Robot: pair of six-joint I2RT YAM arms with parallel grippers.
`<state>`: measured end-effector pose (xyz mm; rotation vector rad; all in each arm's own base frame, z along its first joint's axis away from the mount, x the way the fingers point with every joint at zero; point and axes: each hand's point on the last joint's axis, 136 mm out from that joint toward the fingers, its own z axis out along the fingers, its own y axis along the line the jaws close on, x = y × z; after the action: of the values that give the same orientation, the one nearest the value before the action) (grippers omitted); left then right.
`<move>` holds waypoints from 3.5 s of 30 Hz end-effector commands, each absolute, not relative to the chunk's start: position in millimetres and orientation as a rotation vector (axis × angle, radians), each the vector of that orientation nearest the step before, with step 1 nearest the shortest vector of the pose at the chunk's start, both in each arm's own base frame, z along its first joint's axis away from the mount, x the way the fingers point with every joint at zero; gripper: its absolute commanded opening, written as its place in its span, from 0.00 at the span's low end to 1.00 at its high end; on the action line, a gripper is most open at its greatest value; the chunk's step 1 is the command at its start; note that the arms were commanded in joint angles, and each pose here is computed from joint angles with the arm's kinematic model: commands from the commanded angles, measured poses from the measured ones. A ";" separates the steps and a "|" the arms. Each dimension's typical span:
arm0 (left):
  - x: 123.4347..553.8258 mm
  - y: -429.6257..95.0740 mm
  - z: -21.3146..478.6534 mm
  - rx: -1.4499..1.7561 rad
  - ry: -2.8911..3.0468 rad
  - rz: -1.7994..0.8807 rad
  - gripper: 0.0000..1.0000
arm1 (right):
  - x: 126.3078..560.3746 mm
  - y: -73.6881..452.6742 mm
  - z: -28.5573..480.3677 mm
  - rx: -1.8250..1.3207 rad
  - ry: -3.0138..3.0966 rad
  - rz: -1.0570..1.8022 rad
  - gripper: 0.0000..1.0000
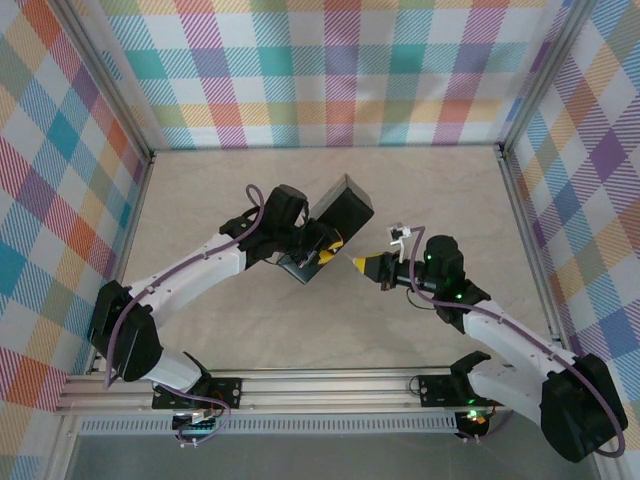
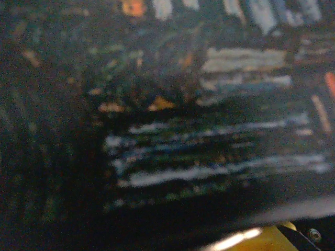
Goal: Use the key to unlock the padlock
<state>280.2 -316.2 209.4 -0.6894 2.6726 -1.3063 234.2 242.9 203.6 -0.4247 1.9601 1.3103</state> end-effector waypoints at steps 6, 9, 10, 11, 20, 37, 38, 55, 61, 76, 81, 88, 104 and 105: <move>283.5 -314.1 243.3 -0.638 2.560 -1.428 0.00 | 243.9 255.4 230.3 -0.510 1.827 1.330 0.00; 284.1 -312.1 242.6 -0.646 2.559 -1.428 0.00 | 245.2 257.5 232.2 -0.516 1.816 1.339 0.00; 284.1 -311.8 242.5 -0.648 2.558 -1.429 0.00 | 245.8 258.3 233.3 -0.520 1.812 1.340 0.00; 284.2 -311.3 242.1 -0.651 2.557 -1.429 0.00 | 246.0 258.9 233.3 -0.522 1.811 1.342 0.00; 285.4 -310.3 242.4 -0.663 2.545 -1.444 0.00 | 248.0 267.6 231.3 -0.551 1.821 1.352 0.00; 284.3 -307.7 247.1 -0.667 2.529 -1.465 0.00 | 247.2 276.5 231.7 -0.590 1.781 1.384 0.00; 284.5 -307.8 248.1 -0.663 2.526 -1.471 0.00 | 247.6 276.7 233.2 -0.590 1.774 1.385 0.00; 274.6 -296.3 260.2 -0.636 2.532 -1.512 0.00 | 257.4 291.8 235.3 -0.649 1.706 1.425 0.00; 270.7 -289.3 260.1 -0.627 2.561 -1.484 0.00 | 263.9 298.2 234.8 -0.650 1.685 1.453 0.00; 271.4 -293.4 260.7 -0.628 2.552 -1.513 0.00 | 268.7 328.6 246.3 -0.698 1.643 1.504 0.00; 274.4 -283.1 253.8 -0.666 2.542 -1.463 0.00 | 266.7 334.4 245.2 -0.695 1.665 1.506 0.01; 285.9 -250.6 246.4 -0.771 2.499 -1.326 0.00 | 265.2 306.2 195.8 -0.718 1.905 1.203 0.29; 282.3 -253.9 230.0 -0.775 2.660 -1.219 0.00 | 275.4 293.3 201.1 -1.112 1.398 0.300 0.43; 282.1 -253.7 230.2 -0.774 2.671 -1.207 0.00 | 275.2 296.7 203.0 -1.125 1.363 0.252 0.43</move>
<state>277.0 -252.0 210.5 -0.8474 2.6909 -1.1859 263.8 294.3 174.3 -1.0855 1.6027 0.4965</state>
